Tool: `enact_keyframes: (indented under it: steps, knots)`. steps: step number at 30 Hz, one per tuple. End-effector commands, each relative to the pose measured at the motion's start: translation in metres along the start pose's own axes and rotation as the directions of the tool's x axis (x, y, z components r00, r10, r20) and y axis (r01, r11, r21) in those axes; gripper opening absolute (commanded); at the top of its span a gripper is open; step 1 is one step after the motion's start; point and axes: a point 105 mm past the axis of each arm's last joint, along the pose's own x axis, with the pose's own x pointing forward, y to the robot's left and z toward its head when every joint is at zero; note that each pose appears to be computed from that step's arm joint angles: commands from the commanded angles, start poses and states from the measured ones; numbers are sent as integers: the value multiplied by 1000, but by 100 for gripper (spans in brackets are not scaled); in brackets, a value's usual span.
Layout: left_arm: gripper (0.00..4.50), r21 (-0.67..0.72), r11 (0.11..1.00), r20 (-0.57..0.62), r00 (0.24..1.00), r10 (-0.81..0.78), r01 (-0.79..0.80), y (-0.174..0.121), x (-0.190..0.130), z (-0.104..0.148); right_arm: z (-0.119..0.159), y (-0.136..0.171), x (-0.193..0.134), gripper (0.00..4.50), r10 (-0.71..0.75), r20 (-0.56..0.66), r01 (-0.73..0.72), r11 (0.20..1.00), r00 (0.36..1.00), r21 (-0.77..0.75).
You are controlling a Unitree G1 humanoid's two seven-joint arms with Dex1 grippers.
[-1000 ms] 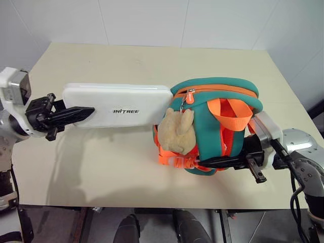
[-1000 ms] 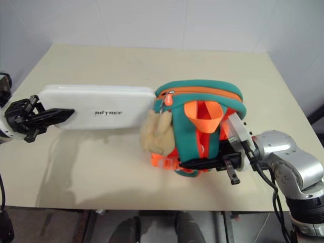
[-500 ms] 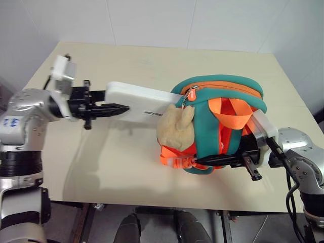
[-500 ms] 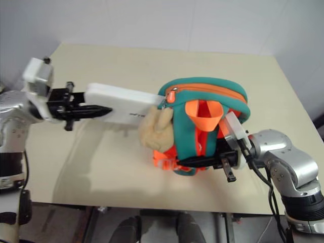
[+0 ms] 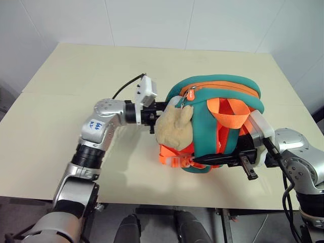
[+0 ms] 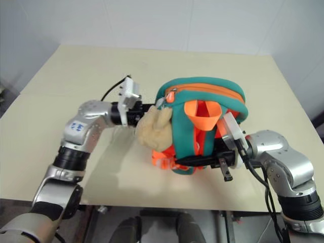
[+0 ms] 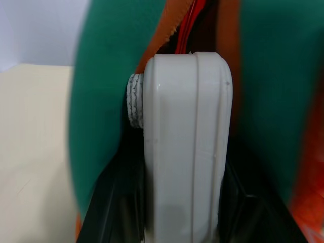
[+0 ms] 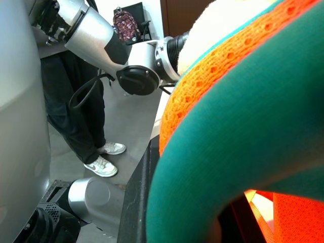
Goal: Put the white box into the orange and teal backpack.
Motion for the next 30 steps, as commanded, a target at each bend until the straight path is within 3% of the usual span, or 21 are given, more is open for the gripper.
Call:
enact_keyframes:
  steps: [1,6,9,10,15,20,30]
  knots:
    - [130,56,998,-10,1000,-11,11,2,11,5,7,2,2,1,10,13,-10,999,1000,-40]
    - [130,67,997,-13,1000,-23,23,3,17,6,6,2,3,1,4,12,-4,999,1000,-40]
    - [130,20,997,-120,991,-65,68,-2,17,-5,7,1,4,1,2,15,-2,999,1000,-42]
    - [186,10,996,-123,989,-82,84,-6,18,-4,7,1,4,1,2,16,-1,999,1000,-43]
    - [316,17,994,-114,988,-103,106,-15,16,18,8,0,5,1,1,17,0,999,1000,-49]
    - [450,76,996,-82,996,-47,54,-12,-8,49,7,2,5,1,2,15,-1,999,1000,-48]
    - [450,35,999,-45,999,2,-1,-30,-87,75,4,3,1,1,-5,24,6,999,1000,-36]
